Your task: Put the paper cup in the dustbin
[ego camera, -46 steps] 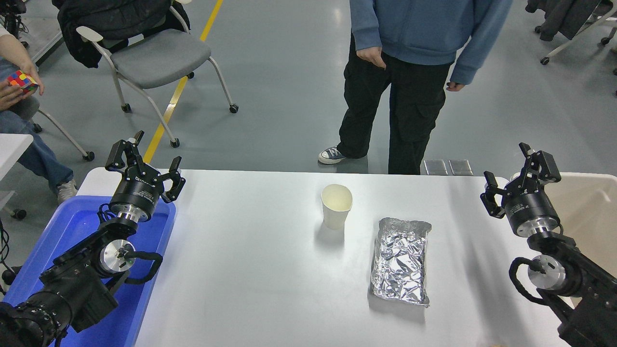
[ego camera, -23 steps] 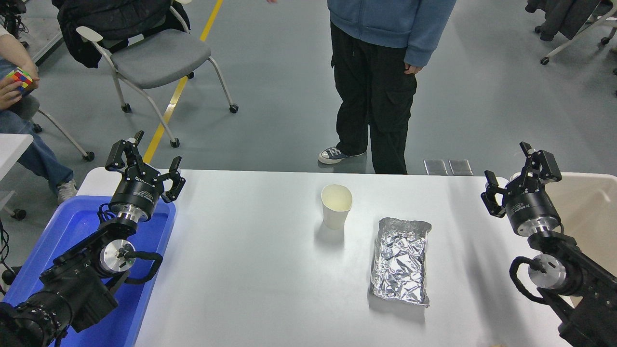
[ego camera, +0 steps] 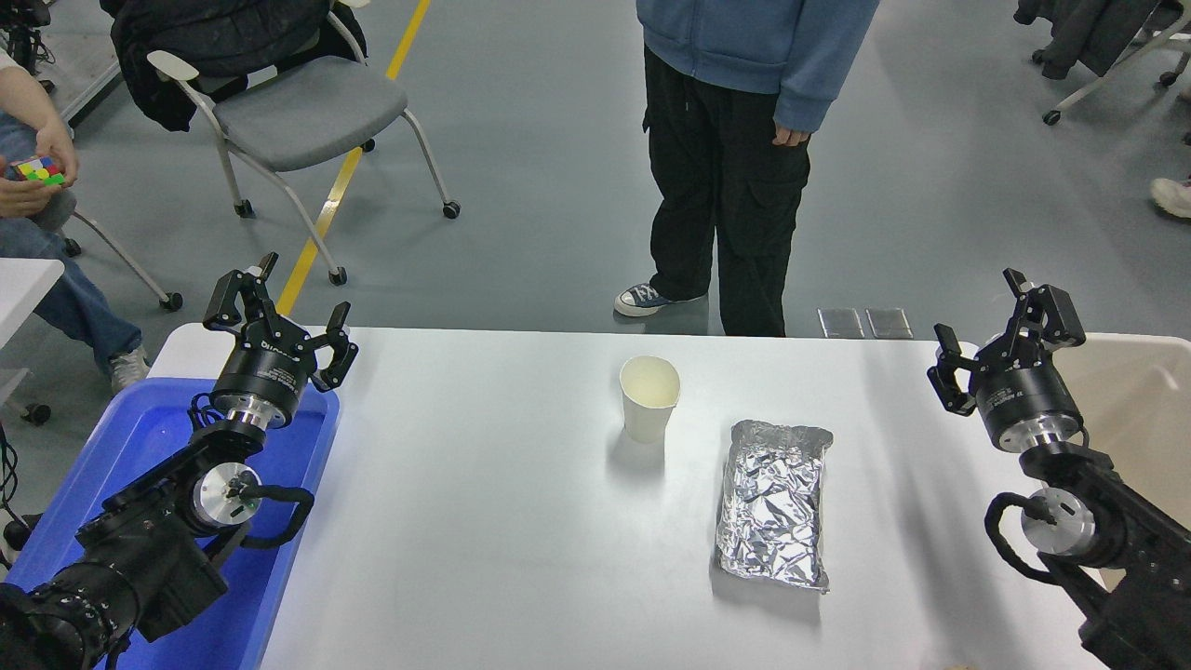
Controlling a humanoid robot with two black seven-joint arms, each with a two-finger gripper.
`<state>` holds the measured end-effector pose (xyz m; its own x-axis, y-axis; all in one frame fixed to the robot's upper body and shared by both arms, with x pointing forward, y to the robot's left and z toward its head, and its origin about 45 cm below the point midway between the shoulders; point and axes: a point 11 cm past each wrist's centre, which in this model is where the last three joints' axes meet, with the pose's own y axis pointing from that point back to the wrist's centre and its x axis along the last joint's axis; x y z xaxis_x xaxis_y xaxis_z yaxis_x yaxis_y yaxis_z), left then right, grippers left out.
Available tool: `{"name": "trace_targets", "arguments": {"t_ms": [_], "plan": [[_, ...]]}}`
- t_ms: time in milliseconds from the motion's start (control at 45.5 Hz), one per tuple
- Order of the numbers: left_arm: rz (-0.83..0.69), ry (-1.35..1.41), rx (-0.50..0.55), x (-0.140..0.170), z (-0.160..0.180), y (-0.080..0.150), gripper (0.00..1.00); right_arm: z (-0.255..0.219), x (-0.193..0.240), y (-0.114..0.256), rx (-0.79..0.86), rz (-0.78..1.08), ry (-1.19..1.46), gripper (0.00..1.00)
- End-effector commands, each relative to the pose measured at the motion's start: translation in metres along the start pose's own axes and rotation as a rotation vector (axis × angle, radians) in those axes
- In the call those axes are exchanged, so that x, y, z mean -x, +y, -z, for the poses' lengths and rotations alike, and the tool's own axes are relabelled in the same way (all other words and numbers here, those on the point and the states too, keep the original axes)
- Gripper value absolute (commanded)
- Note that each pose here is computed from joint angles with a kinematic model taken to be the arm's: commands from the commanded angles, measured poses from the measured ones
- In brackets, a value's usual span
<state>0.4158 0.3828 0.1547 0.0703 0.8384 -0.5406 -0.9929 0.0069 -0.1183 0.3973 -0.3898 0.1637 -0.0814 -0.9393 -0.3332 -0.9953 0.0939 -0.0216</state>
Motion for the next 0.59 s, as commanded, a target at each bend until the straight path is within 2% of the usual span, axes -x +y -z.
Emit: {"name": "trace_targets", "arguments": {"t_ms": [0,242,571], "plan": [[0.000,0.000,0.000,0.0000,0.0000,0.0000,1.00,0.0054,0.0016,-0.0003,-0.044,0.007,-0.004,1.00],[0.000,0.000,0.000,0.0000,0.0000,0.0000,1.00,0.0154,0.0031,-0.0052,-0.095,0.006,-0.014,1.00],[0.000,0.000,0.000,0.0000,0.0000,0.0000,1.00,0.0100,0.0080,-0.0084,-0.023,0.033,-0.026,1.00]]}}
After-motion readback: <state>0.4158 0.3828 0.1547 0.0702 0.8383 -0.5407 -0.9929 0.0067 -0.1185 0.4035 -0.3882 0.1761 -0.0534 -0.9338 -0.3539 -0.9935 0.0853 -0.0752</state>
